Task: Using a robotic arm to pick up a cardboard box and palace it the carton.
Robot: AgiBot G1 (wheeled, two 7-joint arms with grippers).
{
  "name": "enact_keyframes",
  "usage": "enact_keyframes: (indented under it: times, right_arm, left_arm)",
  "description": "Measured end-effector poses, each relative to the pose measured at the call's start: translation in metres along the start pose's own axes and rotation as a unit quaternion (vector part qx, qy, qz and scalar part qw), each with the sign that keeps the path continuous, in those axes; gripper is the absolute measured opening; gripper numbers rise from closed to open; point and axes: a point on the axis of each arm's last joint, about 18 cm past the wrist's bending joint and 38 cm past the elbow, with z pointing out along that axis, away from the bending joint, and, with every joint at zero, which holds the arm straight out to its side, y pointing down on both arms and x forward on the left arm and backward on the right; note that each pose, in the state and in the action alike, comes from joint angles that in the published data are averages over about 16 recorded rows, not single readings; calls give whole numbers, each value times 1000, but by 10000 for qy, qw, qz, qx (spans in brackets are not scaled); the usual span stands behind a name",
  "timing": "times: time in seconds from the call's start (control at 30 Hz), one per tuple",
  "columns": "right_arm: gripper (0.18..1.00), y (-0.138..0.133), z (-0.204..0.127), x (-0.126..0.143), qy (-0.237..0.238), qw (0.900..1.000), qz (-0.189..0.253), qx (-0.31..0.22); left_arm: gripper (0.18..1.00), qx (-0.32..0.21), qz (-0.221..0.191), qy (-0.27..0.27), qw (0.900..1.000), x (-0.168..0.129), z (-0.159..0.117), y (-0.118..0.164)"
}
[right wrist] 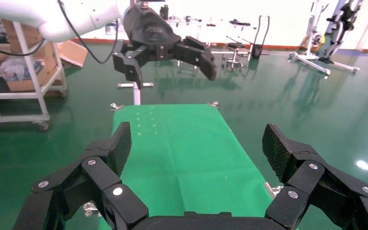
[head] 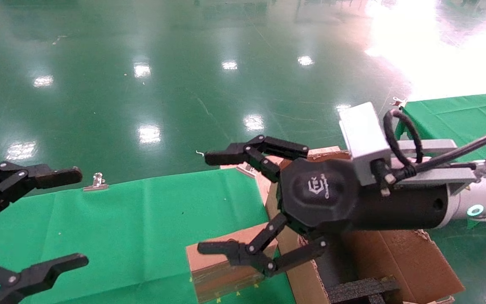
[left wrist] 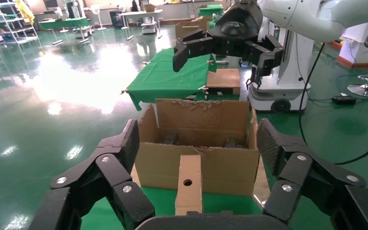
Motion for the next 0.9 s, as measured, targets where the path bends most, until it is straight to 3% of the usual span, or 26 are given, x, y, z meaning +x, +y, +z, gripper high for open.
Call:
enact_keyframes:
  times: [0.37,0.9]
  right_arm:
    - [1001,32,12,20,-162,9904,45,-1372]
    - [1001,79,54,68,-675,9472,-297,-3119]
  left_arm:
    - [760,0,0,0,10000,0,0,0]
    - [384,0,0,0,10000,0,0,0]
